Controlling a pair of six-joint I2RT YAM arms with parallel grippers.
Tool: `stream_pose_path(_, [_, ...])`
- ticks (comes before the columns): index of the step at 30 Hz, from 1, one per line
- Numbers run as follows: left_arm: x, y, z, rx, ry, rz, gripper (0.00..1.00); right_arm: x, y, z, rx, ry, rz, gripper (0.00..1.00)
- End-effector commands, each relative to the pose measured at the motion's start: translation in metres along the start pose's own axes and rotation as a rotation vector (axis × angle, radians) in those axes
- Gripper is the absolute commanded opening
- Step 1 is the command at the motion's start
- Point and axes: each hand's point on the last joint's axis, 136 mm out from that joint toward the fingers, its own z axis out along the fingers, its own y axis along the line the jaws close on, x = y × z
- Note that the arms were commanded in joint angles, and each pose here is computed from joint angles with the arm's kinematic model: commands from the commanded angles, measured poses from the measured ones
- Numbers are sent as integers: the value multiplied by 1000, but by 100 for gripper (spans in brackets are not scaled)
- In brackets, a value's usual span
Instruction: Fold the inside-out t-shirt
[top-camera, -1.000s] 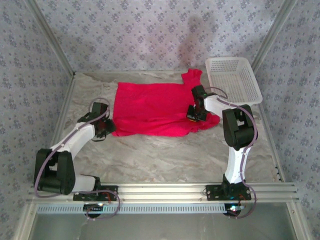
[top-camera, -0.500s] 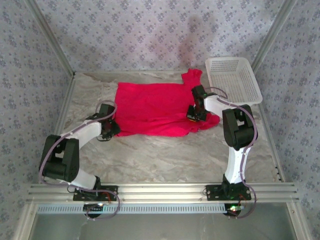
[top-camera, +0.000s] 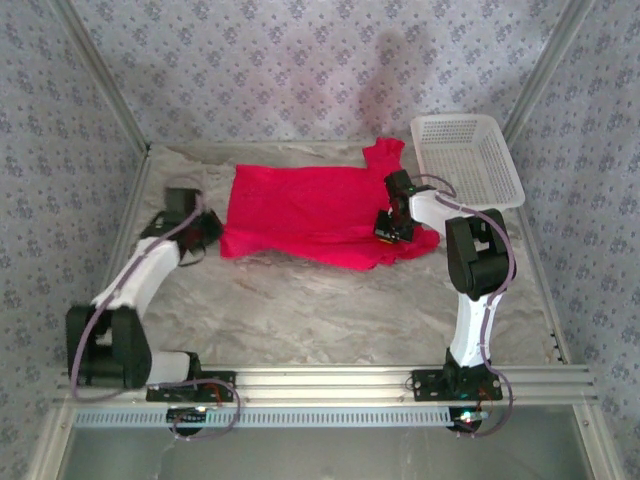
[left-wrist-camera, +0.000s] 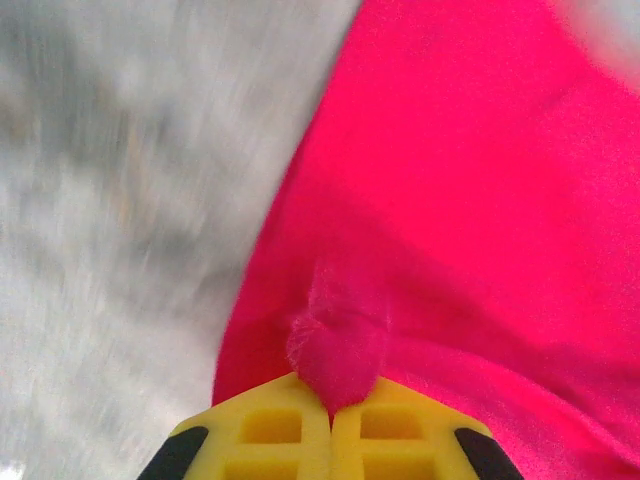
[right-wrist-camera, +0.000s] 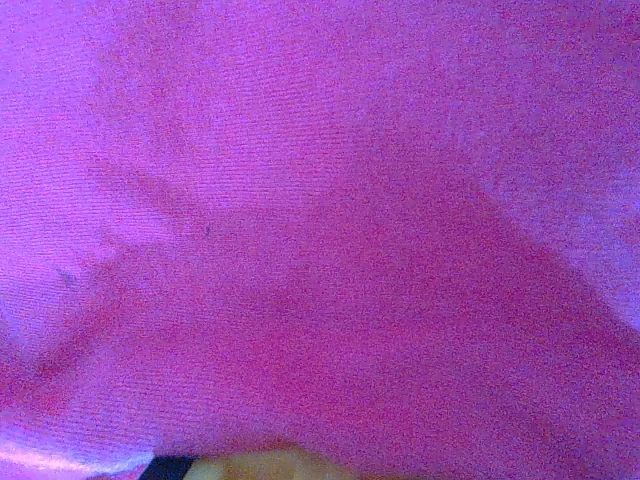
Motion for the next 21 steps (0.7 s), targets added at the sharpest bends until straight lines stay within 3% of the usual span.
stream_pose_path(1, [-49, -49, -41, 355, -120, -3, 0, 21, -31, 22, 108, 100, 16, 0])
stream_pose_path(4, [-51, -57, -45, 449, -100, -13, 0, 22, -33, 23, 114, 104, 18, 0])
stream_pose_path(8, [-39, -44, -35, 409, -65, -19, 0, 21, -32, 22, 112, 102, 17, 0])
stream_pose_path(12, [-28, -6, -20, 255, -49, -63, 0, 17, -26, 15, 96, 91, 8, 0])
stream_pose_path(17, [-17, 62, -2, -105, -14, -81, 0, 6, 1, -34, 14, 15, -37, 0])
stream_pose_path(21, [-10, 67, 16, -157, 52, -63, 12, 25, 5, -73, 23, -26, -117, 22])
